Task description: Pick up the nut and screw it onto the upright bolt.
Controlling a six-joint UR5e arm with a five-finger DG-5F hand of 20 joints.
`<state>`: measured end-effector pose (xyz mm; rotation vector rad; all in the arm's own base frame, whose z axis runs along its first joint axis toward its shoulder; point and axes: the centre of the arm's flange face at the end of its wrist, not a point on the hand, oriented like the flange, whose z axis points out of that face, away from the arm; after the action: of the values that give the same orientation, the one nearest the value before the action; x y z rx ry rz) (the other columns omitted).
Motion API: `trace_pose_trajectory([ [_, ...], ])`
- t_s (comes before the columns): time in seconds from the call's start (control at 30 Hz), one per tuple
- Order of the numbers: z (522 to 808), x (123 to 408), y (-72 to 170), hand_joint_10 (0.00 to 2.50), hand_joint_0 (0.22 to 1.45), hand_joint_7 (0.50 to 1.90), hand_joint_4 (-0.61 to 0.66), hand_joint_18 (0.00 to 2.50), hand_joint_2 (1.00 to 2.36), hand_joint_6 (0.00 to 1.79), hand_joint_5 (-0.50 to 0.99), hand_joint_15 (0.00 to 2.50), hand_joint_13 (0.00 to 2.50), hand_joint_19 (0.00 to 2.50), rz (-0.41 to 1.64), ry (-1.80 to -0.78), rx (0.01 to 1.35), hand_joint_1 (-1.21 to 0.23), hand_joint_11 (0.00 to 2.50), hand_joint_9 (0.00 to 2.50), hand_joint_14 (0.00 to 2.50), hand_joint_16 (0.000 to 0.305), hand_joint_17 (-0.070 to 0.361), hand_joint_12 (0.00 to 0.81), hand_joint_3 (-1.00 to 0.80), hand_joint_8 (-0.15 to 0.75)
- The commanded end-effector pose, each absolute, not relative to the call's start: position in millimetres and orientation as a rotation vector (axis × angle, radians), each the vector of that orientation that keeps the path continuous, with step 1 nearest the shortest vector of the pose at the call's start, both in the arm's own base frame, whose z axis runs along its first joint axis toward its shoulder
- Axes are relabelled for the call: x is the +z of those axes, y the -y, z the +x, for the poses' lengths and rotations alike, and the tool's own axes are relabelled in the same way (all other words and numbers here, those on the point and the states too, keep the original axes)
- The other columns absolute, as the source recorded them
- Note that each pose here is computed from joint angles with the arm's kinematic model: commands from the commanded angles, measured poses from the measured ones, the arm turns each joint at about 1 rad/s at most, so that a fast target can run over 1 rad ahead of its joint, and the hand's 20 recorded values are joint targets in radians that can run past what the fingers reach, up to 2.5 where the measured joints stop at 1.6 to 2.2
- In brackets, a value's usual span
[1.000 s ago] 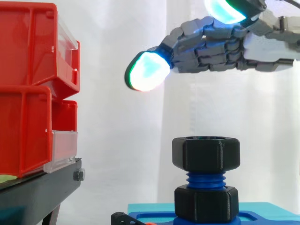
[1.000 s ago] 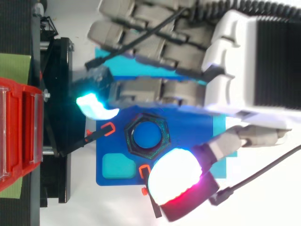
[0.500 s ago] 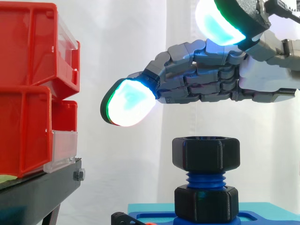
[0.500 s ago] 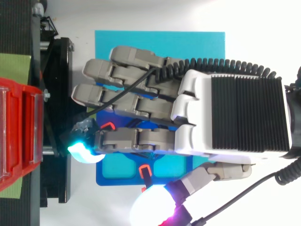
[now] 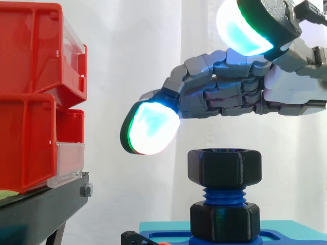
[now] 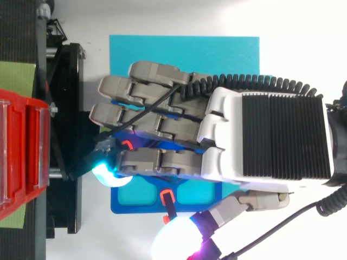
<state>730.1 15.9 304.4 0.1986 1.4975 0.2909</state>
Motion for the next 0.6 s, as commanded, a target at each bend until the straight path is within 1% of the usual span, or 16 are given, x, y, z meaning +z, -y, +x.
trace_pose_trajectory([
  [0.0, 729.0, 303.3, -15.3, 0.00, 0.47, 0.77, 0.17, 0.00, 1.00, 0.50, -0.13, 0.00, 0.00, 0.00, 0.200, -1.510, 0.286, -0.01, 0.00, 0.18, 0.00, 0.047, 0.105, 0.332, -0.50, 0.193],
  [0.2, 726.0, 299.6, -13.6, 0.00, 0.47, 0.77, 0.18, 0.00, 1.00, 0.50, -0.13, 0.00, 0.00, 0.00, 0.199, -1.540, 0.279, -0.03, 0.00, 0.21, 0.00, 0.045, 0.102, 0.332, -0.50, 0.199],
  [0.4, 726.0, 298.2, -9.6, 0.00, 0.47, 0.77, 0.18, 0.00, 1.00, 0.50, -0.13, 0.00, 0.00, 0.00, 0.201, -1.545, 0.277, -0.04, 0.00, 0.24, 0.00, 0.044, 0.099, 0.328, -0.50, 0.201],
  [0.53, 725.6, 299.1, -7.5, 0.00, 0.47, 0.77, 0.21, 0.00, 1.00, 0.50, -0.11, 0.00, 0.00, 0.00, 0.200, -1.545, 0.274, -0.05, 0.00, 0.33, 0.00, 0.040, 0.090, 0.315, -0.50, 0.209],
  [0.57, 725.7, 299.6, -6.3, 0.00, 0.48, 0.79, 0.23, 0.00, 1.00, 0.50, -0.11, 0.00, 0.03, 0.00, 0.202, -1.546, 0.273, -0.07, 0.00, 0.36, 0.00, 0.039, 0.089, 0.304, -0.50, 0.216],
])
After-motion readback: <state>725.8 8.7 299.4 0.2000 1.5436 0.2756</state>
